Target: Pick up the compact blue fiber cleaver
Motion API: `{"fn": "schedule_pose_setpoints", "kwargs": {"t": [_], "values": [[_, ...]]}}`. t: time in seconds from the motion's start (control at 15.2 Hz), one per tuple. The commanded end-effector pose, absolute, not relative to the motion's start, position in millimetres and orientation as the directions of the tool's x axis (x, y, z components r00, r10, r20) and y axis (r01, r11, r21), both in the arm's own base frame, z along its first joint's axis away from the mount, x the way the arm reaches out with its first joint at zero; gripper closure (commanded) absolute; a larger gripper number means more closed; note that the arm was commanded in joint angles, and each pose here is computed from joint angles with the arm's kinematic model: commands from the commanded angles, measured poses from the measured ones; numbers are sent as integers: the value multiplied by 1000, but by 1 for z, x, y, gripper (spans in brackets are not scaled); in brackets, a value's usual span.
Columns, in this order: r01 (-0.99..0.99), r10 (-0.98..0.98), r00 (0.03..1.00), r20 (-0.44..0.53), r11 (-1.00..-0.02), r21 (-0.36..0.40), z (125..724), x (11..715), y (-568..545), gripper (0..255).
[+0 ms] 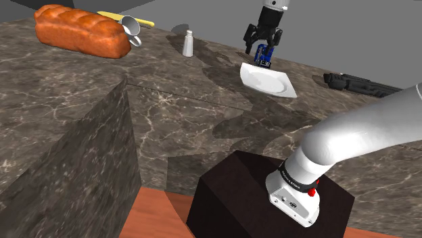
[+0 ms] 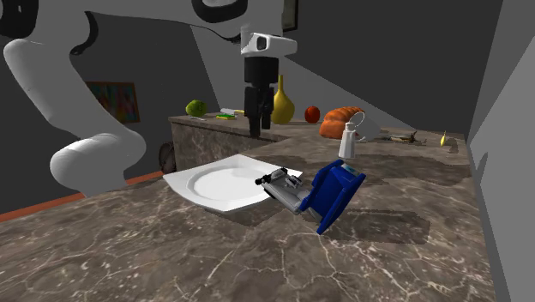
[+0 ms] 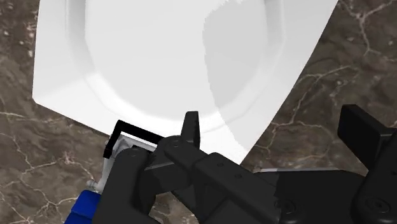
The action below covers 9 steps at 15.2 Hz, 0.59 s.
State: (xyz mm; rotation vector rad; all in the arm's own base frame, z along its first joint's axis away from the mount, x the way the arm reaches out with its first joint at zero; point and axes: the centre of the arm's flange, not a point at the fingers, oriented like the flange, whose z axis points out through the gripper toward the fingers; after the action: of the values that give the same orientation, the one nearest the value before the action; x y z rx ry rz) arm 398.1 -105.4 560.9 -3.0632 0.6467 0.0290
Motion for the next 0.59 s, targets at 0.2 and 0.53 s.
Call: {"fn": "schedule_pose_setpoints", "kwargs": {"t": [0.2,0.53], "values": [[-601,-601,799,-10,-799,2,544,427,-163,0],[-765,-765,645,1,-645,8,528,439,-224,0]]}}
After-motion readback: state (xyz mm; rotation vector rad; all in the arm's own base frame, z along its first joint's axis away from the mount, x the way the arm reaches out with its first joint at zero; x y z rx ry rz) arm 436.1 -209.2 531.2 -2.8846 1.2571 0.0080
